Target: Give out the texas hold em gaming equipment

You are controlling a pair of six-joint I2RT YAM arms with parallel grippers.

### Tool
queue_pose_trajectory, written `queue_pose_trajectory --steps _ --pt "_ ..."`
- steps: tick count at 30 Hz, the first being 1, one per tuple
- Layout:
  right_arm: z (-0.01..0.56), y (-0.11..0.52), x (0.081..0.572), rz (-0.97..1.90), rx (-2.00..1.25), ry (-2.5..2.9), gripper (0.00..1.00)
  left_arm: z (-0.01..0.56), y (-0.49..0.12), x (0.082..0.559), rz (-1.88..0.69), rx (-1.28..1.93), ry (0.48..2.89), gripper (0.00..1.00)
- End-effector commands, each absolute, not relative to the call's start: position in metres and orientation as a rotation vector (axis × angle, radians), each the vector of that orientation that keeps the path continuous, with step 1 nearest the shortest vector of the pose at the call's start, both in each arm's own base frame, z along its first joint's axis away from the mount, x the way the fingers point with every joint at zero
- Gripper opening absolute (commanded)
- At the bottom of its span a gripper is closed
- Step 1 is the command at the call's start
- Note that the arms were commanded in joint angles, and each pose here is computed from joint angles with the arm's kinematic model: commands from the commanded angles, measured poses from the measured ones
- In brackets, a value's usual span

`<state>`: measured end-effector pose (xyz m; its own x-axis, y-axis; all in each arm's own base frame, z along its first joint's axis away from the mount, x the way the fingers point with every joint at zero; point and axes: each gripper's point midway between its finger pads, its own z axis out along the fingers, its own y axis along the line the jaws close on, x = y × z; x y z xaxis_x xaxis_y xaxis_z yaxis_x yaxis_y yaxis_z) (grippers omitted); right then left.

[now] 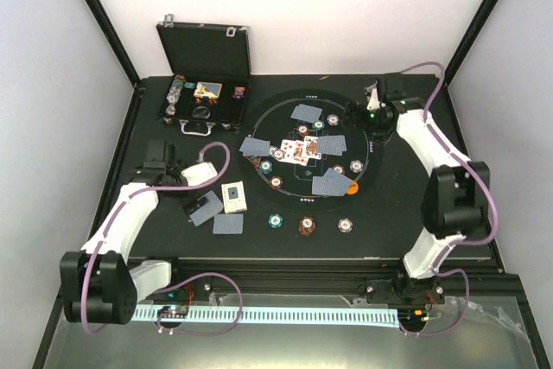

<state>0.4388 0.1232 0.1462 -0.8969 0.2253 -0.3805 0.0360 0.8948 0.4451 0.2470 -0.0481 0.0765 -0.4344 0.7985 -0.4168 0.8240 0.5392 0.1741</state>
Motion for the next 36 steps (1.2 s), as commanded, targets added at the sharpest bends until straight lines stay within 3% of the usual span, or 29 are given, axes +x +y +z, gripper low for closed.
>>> queue_pose_trajectory --steps 1,6,13,22,31,36 --pt "0.16 0.085 0.425 0.347 0.249 2.548 1.0 0.153 -0.058 0.29 -0.104 1.0 2.207 0.99" --pt "0.181 0.018 0.405 -0.035 0.447 2.332 1.0 0.204 -0.056 0.332 -0.143 0.612 2.014 0.99" --pt "0.183 -0.062 0.351 -0.532 0.513 1.981 1.0 0.19 -0.038 0.352 -0.095 0.336 1.789 0.99" --pt "0.19 -0.061 0.322 -0.384 0.451 1.606 1.0 0.179 -0.029 0.361 -0.058 0.253 1.644 0.99" --pt "0.179 -0.047 0.342 -0.287 0.354 1.571 1.0 0.164 -0.022 0.363 -0.032 0.186 1.553 0.99" --pt "0.169 -0.021 0.362 -0.205 0.193 1.598 1.0 0.156 -0.013 0.378 -0.019 0.122 1.671 0.99"
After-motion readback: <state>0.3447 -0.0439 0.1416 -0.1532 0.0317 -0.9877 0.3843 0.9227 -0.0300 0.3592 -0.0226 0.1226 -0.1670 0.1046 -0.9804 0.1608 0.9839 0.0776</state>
